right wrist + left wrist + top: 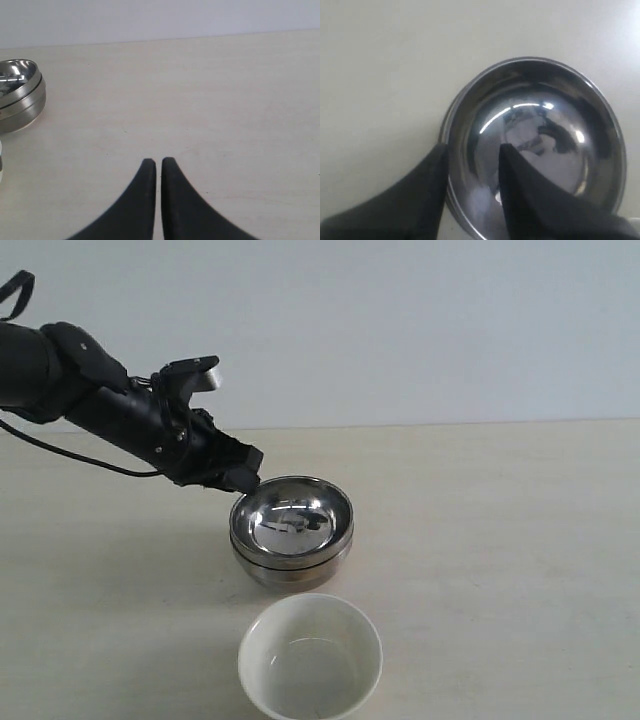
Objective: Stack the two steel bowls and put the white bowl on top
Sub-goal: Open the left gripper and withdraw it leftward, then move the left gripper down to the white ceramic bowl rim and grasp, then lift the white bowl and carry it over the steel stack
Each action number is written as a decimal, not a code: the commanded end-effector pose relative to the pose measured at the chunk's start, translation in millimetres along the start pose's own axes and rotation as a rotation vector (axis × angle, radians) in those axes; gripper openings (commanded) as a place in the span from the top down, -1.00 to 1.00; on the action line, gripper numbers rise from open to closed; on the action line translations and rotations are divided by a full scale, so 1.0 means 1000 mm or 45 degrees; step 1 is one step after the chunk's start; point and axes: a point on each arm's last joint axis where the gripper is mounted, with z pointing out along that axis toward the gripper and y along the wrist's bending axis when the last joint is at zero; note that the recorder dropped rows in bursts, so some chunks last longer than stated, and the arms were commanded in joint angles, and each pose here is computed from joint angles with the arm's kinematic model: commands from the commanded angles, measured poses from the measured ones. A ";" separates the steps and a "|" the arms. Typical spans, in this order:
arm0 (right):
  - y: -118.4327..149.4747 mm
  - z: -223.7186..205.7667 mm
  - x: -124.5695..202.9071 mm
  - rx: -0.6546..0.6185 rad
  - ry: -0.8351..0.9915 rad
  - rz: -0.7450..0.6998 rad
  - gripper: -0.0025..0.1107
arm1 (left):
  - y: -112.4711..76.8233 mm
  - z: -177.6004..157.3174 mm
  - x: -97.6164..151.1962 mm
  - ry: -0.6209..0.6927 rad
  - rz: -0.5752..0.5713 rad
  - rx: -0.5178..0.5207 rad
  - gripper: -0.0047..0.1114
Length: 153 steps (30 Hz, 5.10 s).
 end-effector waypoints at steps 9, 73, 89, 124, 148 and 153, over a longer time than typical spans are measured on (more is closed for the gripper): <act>0.000 0.000 -0.001 0.010 -0.012 -0.008 0.96 | -0.005 -0.058 0.013 0.134 -0.022 0.033 0.36; 0.000 0.000 -0.001 0.010 -0.012 -0.008 0.96 | -0.039 -0.011 0.125 0.214 -0.185 0.328 0.36; 0.000 0.000 -0.001 0.010 -0.012 -0.008 0.96 | -0.032 0.011 0.131 0.197 -0.275 0.351 0.36; 0.000 0.000 -0.001 0.010 -0.012 -0.008 0.96 | -0.033 0.025 0.143 0.276 -0.122 0.477 0.85; 0.000 0.000 -0.001 0.010 -0.012 -0.008 0.96 | -0.041 -0.011 0.119 0.137 -0.053 0.447 0.85; 0.000 0.000 -0.001 0.010 -0.012 -0.008 0.96 | -0.038 -0.029 0.109 0.069 -0.066 0.377 0.85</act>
